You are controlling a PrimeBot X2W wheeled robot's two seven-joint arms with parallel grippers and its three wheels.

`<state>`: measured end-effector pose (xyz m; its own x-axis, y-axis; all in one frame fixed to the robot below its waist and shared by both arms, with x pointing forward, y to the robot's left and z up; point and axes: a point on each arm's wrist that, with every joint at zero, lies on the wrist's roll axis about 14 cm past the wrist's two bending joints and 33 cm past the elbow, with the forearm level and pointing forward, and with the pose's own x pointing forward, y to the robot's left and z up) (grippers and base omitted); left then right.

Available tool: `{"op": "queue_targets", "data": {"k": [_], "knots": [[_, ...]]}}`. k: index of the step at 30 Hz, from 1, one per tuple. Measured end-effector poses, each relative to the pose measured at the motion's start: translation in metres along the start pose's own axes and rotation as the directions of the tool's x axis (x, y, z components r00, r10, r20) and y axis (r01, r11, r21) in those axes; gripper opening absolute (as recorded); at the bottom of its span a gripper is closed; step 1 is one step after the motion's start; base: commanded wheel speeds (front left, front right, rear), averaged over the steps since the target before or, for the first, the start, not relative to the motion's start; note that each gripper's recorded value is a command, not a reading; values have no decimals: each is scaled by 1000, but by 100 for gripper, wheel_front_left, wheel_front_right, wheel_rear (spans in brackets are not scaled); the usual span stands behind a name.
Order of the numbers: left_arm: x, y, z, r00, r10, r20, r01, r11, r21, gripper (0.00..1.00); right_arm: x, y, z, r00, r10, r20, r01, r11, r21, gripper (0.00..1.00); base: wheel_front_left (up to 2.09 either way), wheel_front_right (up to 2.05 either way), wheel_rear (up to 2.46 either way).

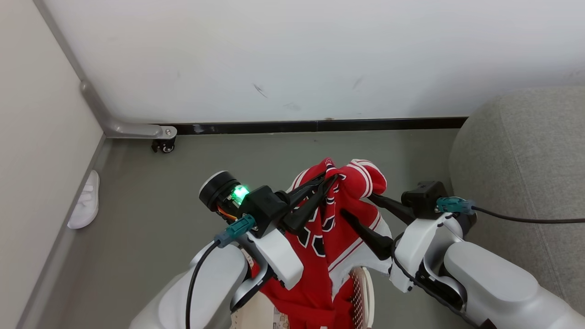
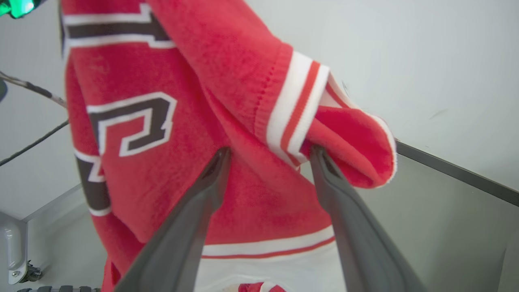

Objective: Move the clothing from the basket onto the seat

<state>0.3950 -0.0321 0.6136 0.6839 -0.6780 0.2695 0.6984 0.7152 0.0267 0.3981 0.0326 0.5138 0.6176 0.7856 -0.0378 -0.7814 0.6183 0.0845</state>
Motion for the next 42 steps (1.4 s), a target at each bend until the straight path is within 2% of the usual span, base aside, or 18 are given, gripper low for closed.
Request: {"op": "queue_targets", "data": {"k": [9,20,21,22,23,31,42], "knots": [[-8,9,-6,1000,21,-21,-21,1000,-1,0,7,3,-4,999,28,-16,-29,999,-15,100,0,0,0],[-11,2,-9,999,0,-36,0,1000,-3,0,20,37,-7,991,133,-32,-134,991,-25,100,0,0,0],[-11,3,-9,999,1,-36,-1,1000,-1,0,21,39,-6,989,142,-31,-142,989,-26,50,0,0,0],[-11,3,-9,999,1,-37,-1,1000,0,0,22,41,-6,989,147,-32,-148,989,-23,35,0,0,0],[-11,4,-8,999,1,-36,-1,1000,1,0,21,43,-8,988,153,-36,-154,988,-23,0,0,0,0],[-13,10,-8,999,9,-42,-8,1000,3,0,19,44,-8,987,154,-41,-155,988,-22,0,0,0,0],[-12,16,-11,998,25,-49,-26,1000,-8,0,17,19,14,996,82,23,-82,997,-11,0,0,0,0]]}}
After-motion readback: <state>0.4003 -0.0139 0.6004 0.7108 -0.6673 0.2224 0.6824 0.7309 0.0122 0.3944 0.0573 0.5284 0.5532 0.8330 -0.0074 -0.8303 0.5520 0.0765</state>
